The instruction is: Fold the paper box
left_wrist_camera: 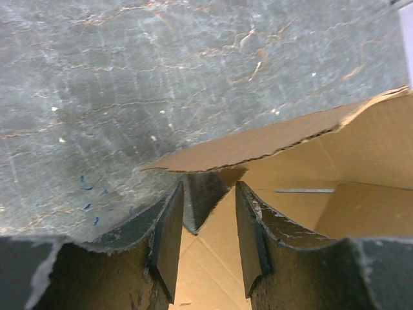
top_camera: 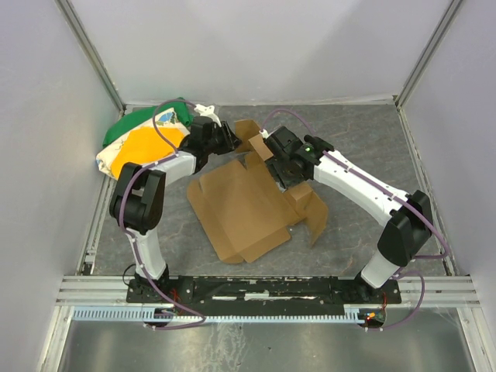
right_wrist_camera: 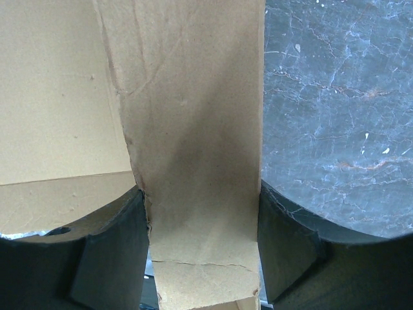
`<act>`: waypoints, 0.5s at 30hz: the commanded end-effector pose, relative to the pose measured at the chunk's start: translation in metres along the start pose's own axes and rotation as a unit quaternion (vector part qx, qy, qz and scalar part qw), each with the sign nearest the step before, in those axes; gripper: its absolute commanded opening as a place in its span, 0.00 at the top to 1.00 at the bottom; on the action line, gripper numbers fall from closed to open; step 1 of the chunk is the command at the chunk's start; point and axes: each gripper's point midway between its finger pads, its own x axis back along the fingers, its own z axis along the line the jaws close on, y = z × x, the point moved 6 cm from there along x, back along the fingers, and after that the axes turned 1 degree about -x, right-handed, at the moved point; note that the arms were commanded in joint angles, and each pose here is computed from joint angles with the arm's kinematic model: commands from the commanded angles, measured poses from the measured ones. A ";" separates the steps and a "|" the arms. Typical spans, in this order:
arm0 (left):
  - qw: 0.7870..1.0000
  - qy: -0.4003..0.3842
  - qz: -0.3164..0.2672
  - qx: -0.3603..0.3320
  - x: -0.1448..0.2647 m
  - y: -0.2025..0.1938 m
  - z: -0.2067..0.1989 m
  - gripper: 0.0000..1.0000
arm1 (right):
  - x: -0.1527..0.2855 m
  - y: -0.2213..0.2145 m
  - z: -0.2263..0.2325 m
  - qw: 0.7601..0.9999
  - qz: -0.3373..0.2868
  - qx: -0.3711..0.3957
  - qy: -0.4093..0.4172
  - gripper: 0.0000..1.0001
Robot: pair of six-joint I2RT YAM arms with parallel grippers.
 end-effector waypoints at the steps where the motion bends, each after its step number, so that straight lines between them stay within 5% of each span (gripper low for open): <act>1: 0.997 0.028 -0.032 -0.064 0.000 0.024 0.004 0.54 | -0.001 -0.019 0.006 0.998 0.052 0.014 0.023 0.63; 7: 0.998 0.035 -0.018 -0.040 -0.001 0.008 0.014 0.57 | -0.003 -0.020 0.006 0.998 0.058 0.017 0.018 0.63; 13: 0.999 0.033 -0.033 0.020 0.013 -0.022 0.025 0.79 | -0.004 -0.021 0.005 0.998 0.060 0.017 0.013 0.63; 15: 0.998 0.029 -0.035 0.031 0.011 -0.026 0.026 0.80 | -0.004 -0.021 0.006 0.998 0.062 0.017 0.016 0.63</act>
